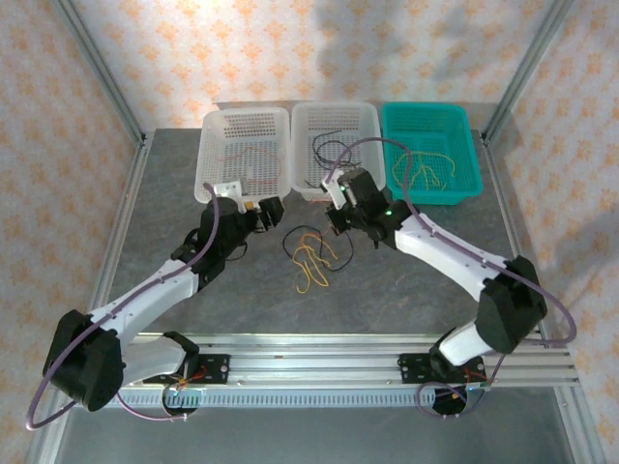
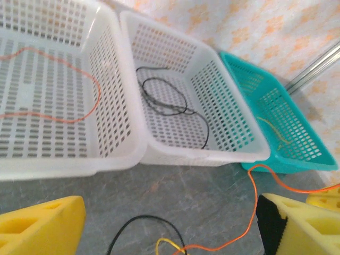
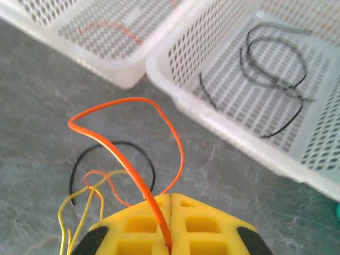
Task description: Untangle the cables
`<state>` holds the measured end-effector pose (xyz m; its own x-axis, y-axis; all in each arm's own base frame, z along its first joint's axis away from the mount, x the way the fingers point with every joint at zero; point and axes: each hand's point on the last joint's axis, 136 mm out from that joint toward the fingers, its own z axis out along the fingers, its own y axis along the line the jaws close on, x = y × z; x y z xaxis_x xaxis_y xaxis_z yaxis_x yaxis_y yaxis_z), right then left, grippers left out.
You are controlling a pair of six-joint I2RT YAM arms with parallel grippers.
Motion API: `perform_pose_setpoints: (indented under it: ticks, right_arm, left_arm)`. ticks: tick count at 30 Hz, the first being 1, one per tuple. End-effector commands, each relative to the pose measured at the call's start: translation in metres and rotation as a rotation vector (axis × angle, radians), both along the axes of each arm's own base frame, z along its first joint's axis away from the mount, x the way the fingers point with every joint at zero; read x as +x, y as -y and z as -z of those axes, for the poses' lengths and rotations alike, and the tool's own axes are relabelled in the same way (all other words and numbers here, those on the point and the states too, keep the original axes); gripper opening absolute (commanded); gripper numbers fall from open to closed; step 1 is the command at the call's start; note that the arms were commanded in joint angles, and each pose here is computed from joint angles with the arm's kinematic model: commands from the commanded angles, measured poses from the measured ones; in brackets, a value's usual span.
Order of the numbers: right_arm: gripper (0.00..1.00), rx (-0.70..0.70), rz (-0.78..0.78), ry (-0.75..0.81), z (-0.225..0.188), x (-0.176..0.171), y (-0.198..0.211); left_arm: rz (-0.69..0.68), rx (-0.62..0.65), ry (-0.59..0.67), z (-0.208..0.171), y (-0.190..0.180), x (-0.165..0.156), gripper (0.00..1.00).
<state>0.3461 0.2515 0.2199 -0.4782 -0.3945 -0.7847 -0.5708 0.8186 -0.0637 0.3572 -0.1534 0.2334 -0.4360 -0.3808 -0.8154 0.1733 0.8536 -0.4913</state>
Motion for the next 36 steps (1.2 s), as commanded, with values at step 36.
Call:
perform_pose_setpoints:
  ticks: [36]
  right_arm:
    - [0.0,0.166,-0.208,-0.06,-0.04,-0.029,-0.02]
  left_arm:
    - [0.643,0.068,0.125,-0.039,0.104,-0.019,0.86]
